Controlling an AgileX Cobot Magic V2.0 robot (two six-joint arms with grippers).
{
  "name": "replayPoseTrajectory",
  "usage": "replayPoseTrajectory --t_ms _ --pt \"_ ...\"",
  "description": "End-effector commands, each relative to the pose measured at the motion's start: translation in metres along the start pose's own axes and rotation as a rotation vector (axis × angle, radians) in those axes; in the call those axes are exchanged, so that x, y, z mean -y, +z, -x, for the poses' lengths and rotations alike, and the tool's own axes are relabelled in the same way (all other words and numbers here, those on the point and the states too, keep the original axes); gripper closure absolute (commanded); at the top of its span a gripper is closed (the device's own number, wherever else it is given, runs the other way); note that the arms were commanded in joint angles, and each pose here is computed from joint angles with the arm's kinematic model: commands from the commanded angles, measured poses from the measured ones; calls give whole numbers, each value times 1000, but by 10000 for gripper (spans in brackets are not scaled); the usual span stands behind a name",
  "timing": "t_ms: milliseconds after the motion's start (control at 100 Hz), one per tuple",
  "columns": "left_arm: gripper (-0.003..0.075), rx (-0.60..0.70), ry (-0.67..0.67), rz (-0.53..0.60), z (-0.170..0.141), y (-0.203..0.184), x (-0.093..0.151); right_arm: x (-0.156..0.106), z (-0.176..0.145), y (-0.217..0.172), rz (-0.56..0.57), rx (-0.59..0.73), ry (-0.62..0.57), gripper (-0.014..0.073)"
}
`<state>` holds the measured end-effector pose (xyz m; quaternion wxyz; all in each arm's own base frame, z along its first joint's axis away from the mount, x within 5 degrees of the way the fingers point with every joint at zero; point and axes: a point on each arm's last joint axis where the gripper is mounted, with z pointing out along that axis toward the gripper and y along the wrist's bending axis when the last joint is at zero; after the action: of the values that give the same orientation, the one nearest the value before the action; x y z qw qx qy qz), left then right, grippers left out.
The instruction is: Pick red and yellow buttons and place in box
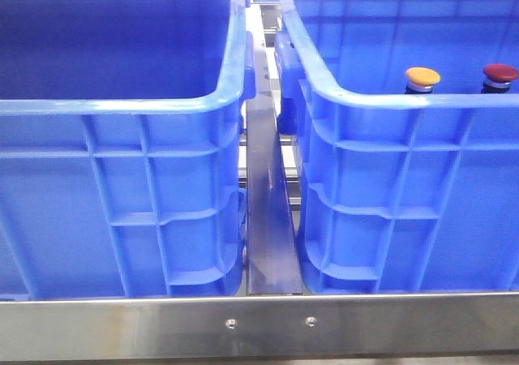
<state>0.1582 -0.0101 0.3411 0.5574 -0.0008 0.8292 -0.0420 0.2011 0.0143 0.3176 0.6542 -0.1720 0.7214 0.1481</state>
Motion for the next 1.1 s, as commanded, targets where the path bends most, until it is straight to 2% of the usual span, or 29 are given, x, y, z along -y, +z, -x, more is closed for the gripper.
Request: replayPoseTrajectory --t_ms 0,90,270,370,700,890,1090 --pt "741 153 -27 35 9 -18 -6 -8 20 -4 37 122 85 661" --pt "741 229 -35 67 3 -33 -10 -14 25 -8 52 139 105 661" --pt "741 334 -29 69 -8 -52 -10 -26 28 -23 22 166 70 661" --pt "741 358 -28 68 -15 -58 -9 -30 22 -37 -41 173 55 661" --pt "741 413 -25 65 -25 -69 -9 -39 -15 -94 -368 200 24 660" --pt "741 434 -24 64 -29 -72 -9 -52 -32 -123 -441 293 -10 660" --pt "741 526 -24 61 -45 -80 -9 -60 -50 -140 -483 374 -36 660"
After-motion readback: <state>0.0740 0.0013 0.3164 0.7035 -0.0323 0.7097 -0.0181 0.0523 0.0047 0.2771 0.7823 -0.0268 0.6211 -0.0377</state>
